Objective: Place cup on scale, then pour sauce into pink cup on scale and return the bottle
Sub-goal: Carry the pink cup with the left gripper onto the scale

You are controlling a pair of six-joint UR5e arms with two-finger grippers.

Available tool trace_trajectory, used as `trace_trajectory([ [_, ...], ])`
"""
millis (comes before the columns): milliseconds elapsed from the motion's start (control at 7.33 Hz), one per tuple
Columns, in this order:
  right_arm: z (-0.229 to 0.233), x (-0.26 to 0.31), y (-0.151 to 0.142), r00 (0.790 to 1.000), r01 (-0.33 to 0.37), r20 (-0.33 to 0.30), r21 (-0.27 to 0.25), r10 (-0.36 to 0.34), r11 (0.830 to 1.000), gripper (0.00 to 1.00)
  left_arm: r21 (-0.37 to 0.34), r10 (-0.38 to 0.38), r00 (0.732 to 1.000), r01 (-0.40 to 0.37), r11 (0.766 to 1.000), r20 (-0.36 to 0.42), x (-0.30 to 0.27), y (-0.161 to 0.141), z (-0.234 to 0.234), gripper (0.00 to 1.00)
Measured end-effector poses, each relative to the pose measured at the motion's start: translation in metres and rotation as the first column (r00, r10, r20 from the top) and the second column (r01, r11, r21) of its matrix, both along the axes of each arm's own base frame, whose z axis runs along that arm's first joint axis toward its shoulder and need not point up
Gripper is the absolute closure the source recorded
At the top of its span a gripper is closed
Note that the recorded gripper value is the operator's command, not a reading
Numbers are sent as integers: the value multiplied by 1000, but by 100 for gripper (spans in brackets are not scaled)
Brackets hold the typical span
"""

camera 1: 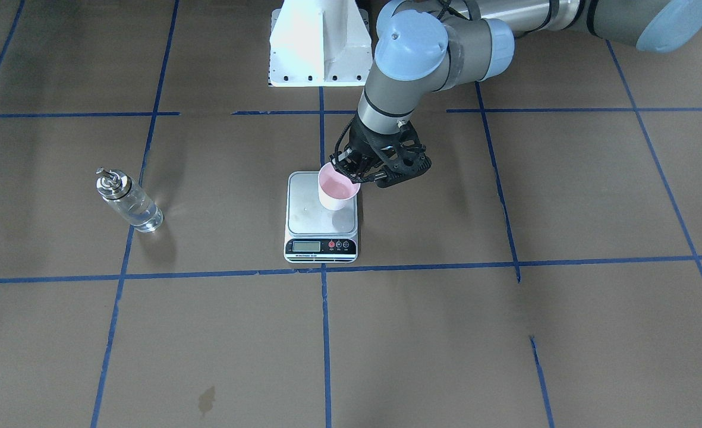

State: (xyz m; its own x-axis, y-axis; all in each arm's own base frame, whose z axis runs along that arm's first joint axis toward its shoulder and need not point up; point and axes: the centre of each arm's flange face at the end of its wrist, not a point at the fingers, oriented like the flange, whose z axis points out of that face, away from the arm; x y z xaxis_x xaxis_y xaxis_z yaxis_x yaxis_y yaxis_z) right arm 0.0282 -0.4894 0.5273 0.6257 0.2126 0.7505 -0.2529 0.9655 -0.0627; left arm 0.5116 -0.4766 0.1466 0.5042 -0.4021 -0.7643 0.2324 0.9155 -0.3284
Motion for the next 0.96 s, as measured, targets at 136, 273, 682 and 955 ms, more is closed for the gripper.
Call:
trace_trajectory([
  [136, -3, -3, 0, 1000, -6, 2, -6, 6, 1000, 0, -4, 2, 1000, -2, 1000, 6, 17, 6, -3, 100],
  [273, -4, -4, 0, 1000, -7, 5, -9, 7, 1000, 0, -7, -9, 1000, 9, 1000, 20, 31, 4, -6, 100],
  [682, -7, -5, 1, 1000, -6, 14, -6, 6, 1000, 0, -4, -18, 999, 18, 1000, 35, 42, 3, -6, 100],
  [955, -9, -6, 0, 1000, -6, 16, -3, 6, 1000, 0, -2, -18, 999, 18, 1000, 38, 41, 3, -4, 100],
])
